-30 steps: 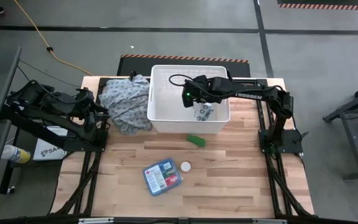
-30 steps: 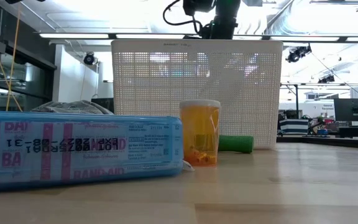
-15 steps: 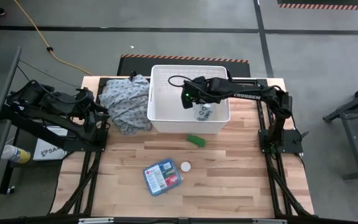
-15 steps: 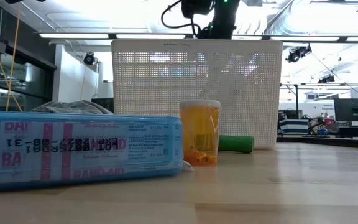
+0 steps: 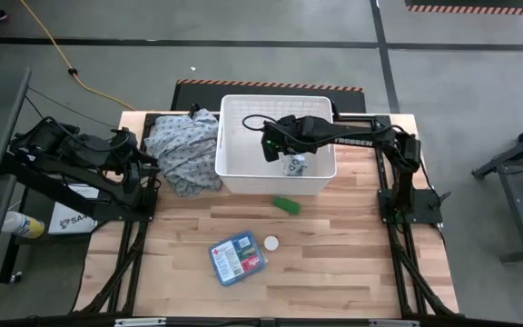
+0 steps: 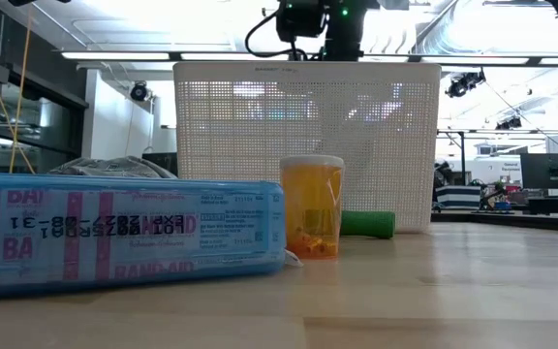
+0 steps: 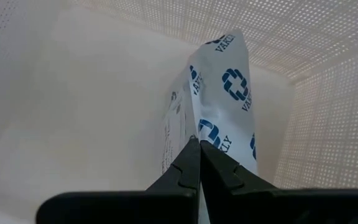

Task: Pick & place medical supplies in basket/bin
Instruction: Put the blue mailer bag into the white bin

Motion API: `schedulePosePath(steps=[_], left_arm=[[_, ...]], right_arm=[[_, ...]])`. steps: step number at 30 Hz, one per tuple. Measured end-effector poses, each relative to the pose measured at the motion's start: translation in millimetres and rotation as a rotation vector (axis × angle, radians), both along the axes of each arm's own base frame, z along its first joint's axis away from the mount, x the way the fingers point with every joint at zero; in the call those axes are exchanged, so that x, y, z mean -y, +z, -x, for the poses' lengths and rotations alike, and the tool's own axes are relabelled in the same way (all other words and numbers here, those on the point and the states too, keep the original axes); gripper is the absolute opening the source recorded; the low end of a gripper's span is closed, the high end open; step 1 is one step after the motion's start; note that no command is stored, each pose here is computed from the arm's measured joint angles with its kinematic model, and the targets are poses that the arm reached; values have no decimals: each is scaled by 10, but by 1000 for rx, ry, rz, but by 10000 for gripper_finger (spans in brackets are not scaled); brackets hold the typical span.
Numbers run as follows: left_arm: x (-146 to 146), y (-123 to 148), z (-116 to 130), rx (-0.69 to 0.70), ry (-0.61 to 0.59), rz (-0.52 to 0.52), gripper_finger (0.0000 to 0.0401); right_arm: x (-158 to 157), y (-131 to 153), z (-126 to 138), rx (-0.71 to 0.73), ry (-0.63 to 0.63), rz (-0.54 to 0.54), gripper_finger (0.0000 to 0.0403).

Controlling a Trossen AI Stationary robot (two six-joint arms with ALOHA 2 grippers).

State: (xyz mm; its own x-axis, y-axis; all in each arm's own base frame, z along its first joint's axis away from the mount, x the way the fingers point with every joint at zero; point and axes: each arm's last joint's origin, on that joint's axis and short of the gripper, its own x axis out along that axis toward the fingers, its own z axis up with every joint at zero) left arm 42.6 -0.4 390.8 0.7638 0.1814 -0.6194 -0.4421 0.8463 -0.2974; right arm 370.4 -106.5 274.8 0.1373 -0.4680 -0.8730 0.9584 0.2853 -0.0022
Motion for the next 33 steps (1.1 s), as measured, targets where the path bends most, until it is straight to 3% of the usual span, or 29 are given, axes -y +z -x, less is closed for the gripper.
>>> schedulePosePath(steps=[33], left_arm=[[0, 0, 0, -1, -4, -2, 211]], right_arm=[[0, 4, -22, 10, 37, -8, 1]])
